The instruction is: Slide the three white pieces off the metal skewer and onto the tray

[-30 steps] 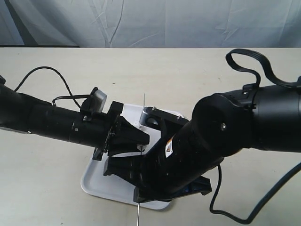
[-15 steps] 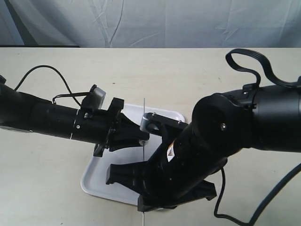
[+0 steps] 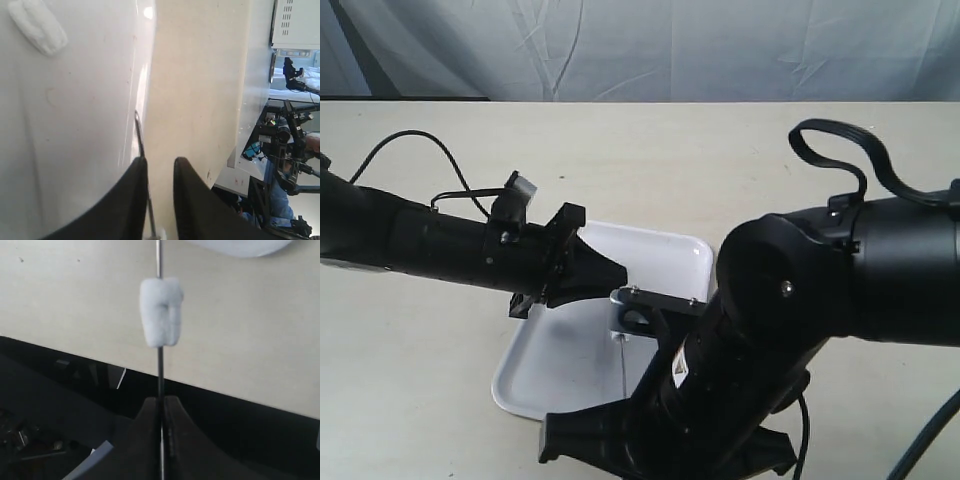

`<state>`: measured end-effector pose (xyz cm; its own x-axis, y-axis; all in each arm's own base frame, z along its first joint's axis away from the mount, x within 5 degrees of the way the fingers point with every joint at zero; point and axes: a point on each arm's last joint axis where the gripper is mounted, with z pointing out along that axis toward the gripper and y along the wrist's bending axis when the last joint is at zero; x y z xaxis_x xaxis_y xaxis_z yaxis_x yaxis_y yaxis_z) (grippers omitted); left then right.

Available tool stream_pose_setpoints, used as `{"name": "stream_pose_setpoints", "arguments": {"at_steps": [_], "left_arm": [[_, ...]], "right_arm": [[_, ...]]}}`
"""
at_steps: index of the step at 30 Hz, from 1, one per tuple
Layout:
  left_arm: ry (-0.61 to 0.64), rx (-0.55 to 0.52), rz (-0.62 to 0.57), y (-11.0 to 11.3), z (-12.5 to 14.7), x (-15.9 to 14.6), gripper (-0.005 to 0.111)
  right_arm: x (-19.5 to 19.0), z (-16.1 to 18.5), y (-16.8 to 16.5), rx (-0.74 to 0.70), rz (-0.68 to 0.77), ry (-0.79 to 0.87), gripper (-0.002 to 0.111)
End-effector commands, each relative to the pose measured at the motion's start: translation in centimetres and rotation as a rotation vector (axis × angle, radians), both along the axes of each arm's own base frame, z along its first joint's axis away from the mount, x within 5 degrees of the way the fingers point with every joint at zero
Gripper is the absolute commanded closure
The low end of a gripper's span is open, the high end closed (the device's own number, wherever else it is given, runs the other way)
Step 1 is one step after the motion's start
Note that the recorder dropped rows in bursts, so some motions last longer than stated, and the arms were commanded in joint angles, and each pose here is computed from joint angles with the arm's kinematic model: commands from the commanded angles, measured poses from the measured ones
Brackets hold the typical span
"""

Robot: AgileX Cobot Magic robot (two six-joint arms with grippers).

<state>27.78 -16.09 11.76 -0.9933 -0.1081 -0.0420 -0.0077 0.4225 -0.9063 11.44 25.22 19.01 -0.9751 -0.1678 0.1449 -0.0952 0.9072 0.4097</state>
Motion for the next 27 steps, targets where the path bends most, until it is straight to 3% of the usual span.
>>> {"name": "stream_pose_setpoints", "arguments": {"at_steps": [1,9,15,27], "left_arm": [[0.005,-0.049,-0.002,-0.1,0.5,0.1,0.088],[0.032,-0.050,-0.077,-0.1,0.5,-0.6,0.074],[0.037,-0.069,-0.093,-0.2,0.6,-0.8,0.075],[0.038,-0.078,-0.067,-0.2,0.7,-0.6,0.084]], "right_arm": [[0.0,0.1,-0.1,0.004,0.027,-0.033,0.109],[1.0,-0.2,-0.6,-0.061,0.009,-0.134,0.109],[1.6,0.0,0.0,0.008,-0.032,-0.195,0.109],[1.2,0.1,0.1,0.024,-0.046,-0.140,0.109]]}}
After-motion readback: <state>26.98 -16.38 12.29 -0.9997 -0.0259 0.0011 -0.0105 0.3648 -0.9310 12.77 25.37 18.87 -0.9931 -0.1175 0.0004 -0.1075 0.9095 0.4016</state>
